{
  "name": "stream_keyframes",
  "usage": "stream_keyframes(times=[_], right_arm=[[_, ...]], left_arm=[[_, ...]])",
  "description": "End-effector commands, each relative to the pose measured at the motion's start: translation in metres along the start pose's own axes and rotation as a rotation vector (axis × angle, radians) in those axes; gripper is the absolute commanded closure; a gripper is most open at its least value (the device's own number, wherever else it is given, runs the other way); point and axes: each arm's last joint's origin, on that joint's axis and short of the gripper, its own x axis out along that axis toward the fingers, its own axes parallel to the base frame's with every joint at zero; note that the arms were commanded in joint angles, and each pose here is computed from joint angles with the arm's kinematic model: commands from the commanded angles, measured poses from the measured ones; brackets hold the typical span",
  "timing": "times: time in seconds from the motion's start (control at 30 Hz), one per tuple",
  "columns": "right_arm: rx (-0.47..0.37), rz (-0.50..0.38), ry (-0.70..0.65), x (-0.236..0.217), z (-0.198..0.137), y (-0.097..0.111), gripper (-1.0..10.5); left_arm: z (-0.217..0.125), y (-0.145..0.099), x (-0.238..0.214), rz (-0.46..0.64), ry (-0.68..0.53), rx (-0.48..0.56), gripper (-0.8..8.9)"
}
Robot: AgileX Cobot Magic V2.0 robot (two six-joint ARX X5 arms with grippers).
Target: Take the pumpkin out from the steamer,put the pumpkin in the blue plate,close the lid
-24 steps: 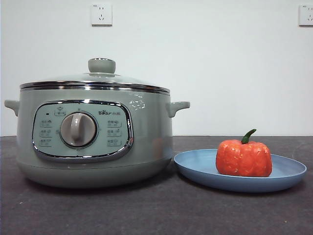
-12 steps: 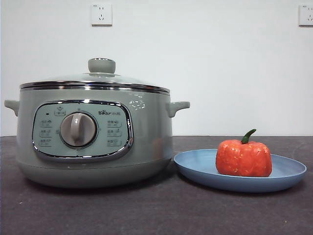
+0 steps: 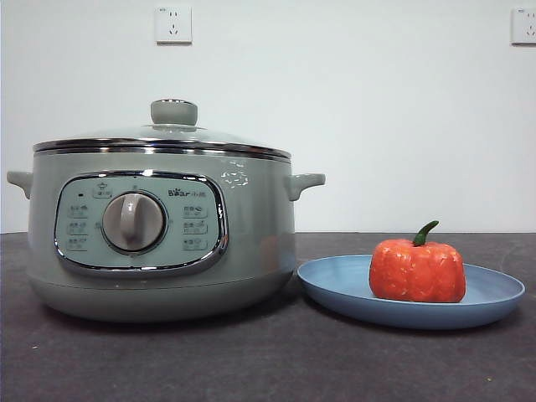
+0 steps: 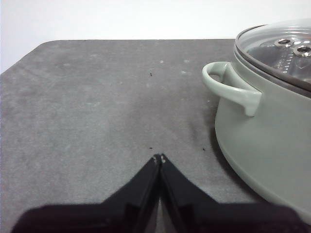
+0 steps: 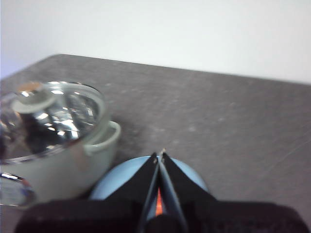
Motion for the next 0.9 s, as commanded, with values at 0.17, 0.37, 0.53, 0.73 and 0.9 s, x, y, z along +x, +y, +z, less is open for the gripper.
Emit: stream_keyframes(times=[0.17, 0.37, 0.53, 0.73, 0.9], right_arm=[[-0.039, -0.087, -0.009, 0.011, -0.051, -0.012, 9.5], [0.020, -0.082, -0.065, 0.031, -0.106, -0.017, 9.5], [0.106, -0.109, -0.035, 0.039, -0.136, -0.019, 9.5], [0.130, -0.113, -0.017, 0.042, -0.147, -0.019, 9.5], [0.150, -0.114, -0.019, 0.042, -0.147, -0.019, 9.5]], left_arm=[[-0.005, 0.000, 0.002, 0.005, 0.010, -0.007, 8.17], [-0.005, 0.000, 0.002, 0.005, 0.010, -0.007, 8.17], [-0.005, 0.000, 0.002, 0.005, 0.010, -0.007, 8.17], [-0.005, 0.000, 0.002, 0.005, 0.010, -0.007, 8.17], [-0.005, 0.000, 0.002, 0.006, 0.010, -0.007, 8.17]])
